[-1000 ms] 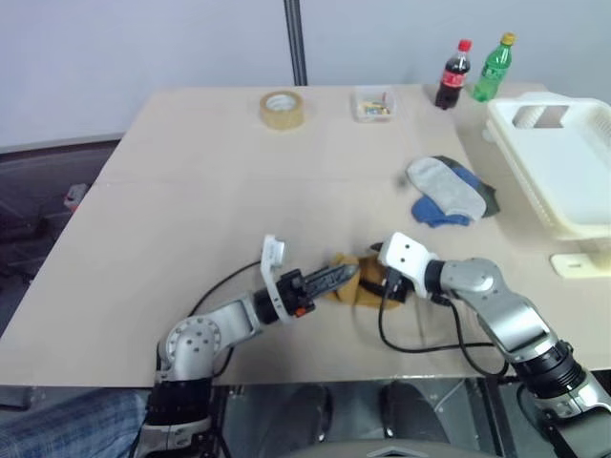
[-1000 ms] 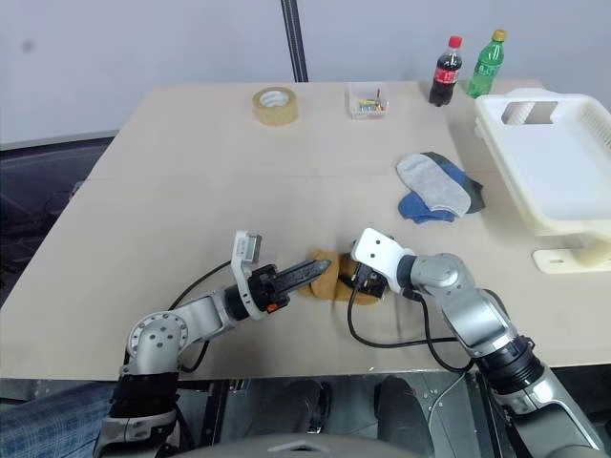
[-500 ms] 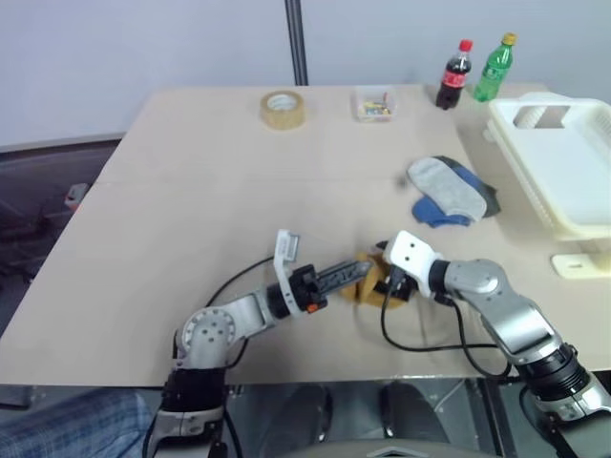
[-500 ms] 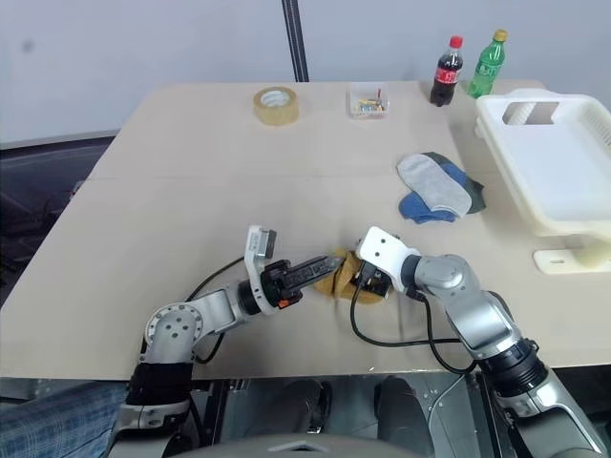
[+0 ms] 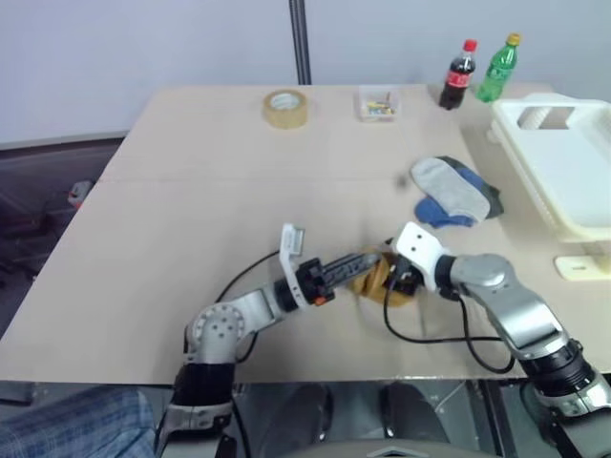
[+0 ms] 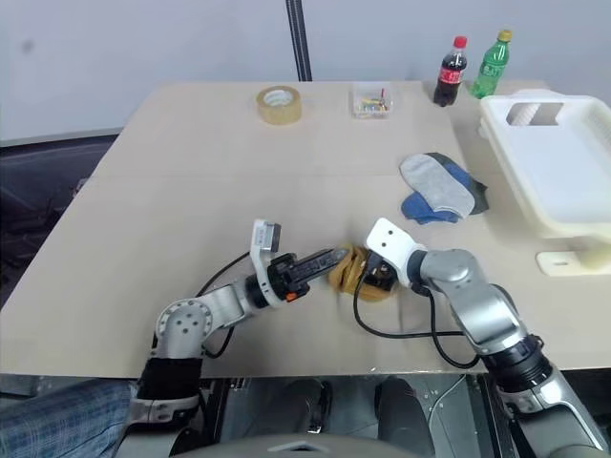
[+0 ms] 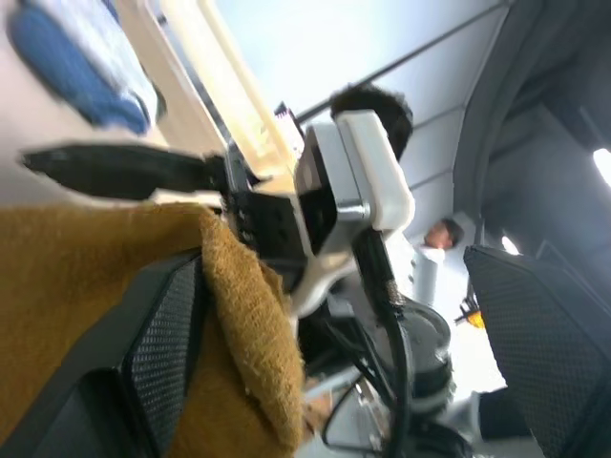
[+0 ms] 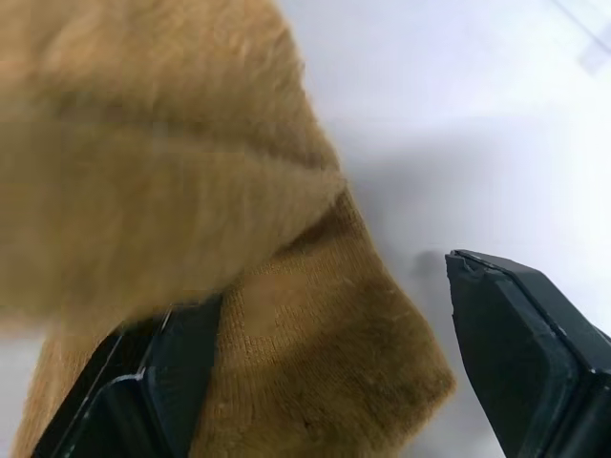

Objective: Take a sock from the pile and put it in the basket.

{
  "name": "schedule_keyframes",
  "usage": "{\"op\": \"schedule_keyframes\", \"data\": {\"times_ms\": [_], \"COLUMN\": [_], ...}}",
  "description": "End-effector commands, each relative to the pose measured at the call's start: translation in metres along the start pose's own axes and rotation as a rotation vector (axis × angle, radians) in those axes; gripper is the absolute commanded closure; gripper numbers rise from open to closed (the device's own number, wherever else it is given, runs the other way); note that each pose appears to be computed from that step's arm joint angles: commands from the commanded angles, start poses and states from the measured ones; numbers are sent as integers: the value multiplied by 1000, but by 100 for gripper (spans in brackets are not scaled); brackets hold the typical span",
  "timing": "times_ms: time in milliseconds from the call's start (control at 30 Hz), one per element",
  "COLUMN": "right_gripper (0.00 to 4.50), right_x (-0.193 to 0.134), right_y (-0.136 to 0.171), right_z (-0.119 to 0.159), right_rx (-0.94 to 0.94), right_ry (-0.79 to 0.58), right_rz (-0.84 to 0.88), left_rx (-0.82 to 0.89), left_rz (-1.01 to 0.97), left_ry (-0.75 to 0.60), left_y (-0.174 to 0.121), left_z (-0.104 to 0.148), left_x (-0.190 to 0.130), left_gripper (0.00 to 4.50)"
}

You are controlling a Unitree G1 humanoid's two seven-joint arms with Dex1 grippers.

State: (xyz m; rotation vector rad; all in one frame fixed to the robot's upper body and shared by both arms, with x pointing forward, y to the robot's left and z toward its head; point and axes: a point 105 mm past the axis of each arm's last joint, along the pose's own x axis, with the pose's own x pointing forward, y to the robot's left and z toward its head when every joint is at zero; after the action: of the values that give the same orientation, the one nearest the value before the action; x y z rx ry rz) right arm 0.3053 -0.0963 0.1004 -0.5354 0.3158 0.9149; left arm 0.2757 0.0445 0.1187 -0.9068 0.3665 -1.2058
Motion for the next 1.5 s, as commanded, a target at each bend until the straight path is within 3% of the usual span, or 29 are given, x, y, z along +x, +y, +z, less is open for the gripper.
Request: {"op": "schedule_keyframes", "data": {"times_ms": [33, 133, 400, 667, 767, 967, 1233, 1433, 1500], "right_gripper": [68, 68, 68, 68, 3, 3, 3, 3, 56], "right_x": [-28, -48, -89, -85, -81, -61, -33, -33, -32], "right_y": [-6, -15, -31, -2, 6, 6, 8, 7, 13], "right_z": [9, 10, 4, 12, 18, 35, -3, -38, -39], "right_rx": [20, 44, 196, 345, 375, 468, 499, 569, 601], "right_ry": [-18, -14, -39, -117, -143, -202, -13, 135, 141], "right_rz": [9, -1, -45, 37, 66, 16, -107, -182, -145], "left_rx": [39, 29, 9, -3, -7, -8, -1, 9, 11], "left_rz": [-9, -12, -70, -91, -86, -87, -91, -85, -85], "left_ry": [-40, -64, -3, -4, 5, 19, 17, 14, 12], "left_y": [3, 6, 1, 1, 4, 5, 4, 5, 5], "left_z": [10, 14, -3, -5, -9, -13, -13, -12, -11], "left_x": [9, 16, 27, 38, 40, 41, 41, 39, 38], "left_gripper": [3, 3, 3, 3, 0, 0, 0, 0, 0]}}
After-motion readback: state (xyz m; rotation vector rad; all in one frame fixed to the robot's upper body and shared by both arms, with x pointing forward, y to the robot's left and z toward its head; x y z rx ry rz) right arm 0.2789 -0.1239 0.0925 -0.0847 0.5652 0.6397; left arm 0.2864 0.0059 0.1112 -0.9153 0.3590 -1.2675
